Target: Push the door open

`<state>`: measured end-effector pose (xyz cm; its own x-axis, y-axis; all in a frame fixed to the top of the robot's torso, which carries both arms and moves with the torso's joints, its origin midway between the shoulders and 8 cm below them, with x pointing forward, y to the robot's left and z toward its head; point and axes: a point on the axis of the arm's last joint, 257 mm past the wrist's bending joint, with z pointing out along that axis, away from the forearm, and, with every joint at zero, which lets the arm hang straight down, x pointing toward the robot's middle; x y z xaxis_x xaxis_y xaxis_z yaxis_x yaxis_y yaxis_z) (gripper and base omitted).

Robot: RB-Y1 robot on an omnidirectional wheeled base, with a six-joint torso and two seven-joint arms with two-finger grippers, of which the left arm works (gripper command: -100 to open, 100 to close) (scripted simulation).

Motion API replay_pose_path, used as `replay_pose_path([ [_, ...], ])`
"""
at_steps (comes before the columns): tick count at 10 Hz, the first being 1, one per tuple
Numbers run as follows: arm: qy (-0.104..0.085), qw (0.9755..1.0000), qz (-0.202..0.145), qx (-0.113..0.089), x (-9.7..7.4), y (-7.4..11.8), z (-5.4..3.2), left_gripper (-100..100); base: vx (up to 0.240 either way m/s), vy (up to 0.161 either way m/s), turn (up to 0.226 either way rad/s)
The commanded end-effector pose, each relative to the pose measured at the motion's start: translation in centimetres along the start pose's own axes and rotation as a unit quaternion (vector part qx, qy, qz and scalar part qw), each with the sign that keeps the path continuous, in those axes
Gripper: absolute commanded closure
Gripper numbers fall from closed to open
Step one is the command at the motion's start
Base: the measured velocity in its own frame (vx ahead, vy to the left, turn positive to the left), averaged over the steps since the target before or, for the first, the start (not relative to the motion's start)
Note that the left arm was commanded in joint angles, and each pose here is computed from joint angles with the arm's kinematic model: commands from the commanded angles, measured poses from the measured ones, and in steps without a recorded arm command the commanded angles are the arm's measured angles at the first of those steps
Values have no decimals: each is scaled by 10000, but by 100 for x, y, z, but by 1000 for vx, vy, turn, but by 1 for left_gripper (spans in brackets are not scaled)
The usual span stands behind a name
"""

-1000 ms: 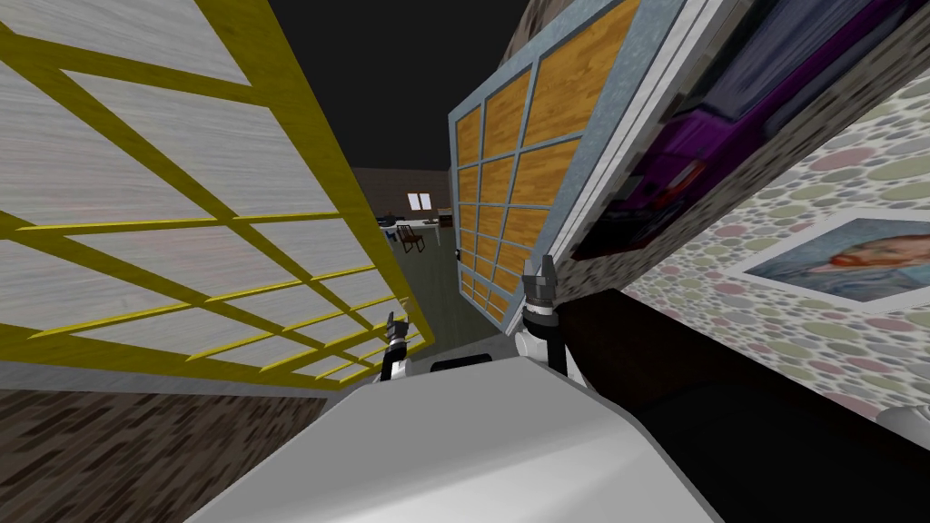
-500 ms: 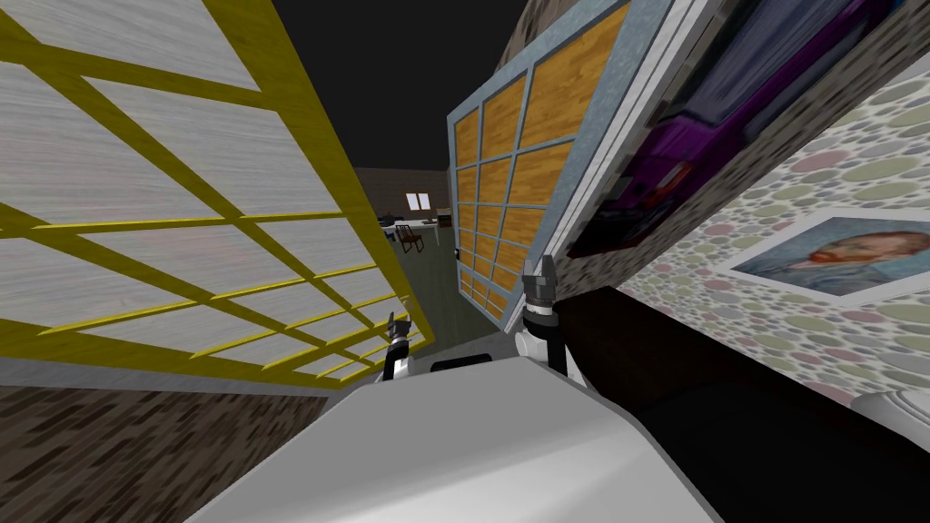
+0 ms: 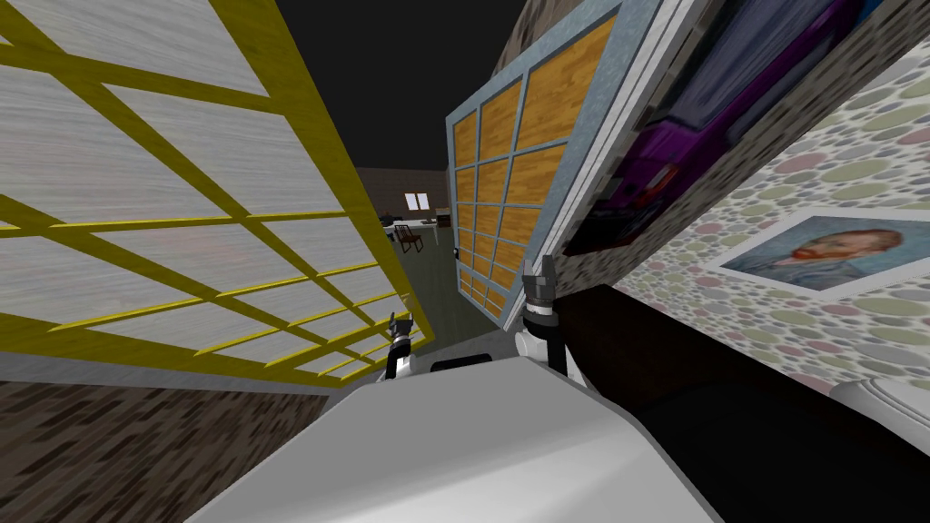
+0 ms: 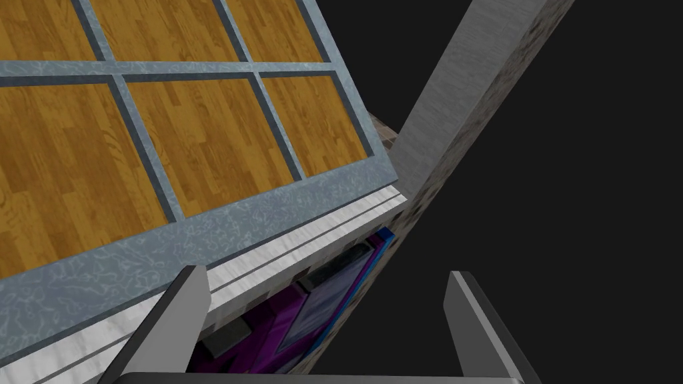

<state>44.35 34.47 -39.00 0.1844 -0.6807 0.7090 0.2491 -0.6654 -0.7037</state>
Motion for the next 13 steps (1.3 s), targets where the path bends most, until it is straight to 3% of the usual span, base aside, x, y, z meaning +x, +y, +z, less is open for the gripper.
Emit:
replay_pose_path([
  [1, -28, 9995, -322, 2, 17, 26, 7, -100, -42, 5, -18],
  [5, -73, 9962, -864, 9, 42, 69, 18, -100, -36, 6, -18],
  [7, -115, 9916, -1286, 17, 66, 109, 27, -100, -39, 2, -24],
  [8, -115, 9905, -1370, 18, 66, 109, 27, -100, -31, 3, -10],
  [9, -135, 9872, -1586, 22, 78, 129, 32, -100, -35, 12, -18],
  [10, -135, 9867, -1621, 23, 78, 129, 32, -100, -29, 8, -11],
  [12, -171, 9790, -2032, 32, 100, 166, 38, -100, -35, 6, -21],
  [13, -171, 9776, -2098, 34, 100, 166, 38, -100, -29, 3, -10],
])
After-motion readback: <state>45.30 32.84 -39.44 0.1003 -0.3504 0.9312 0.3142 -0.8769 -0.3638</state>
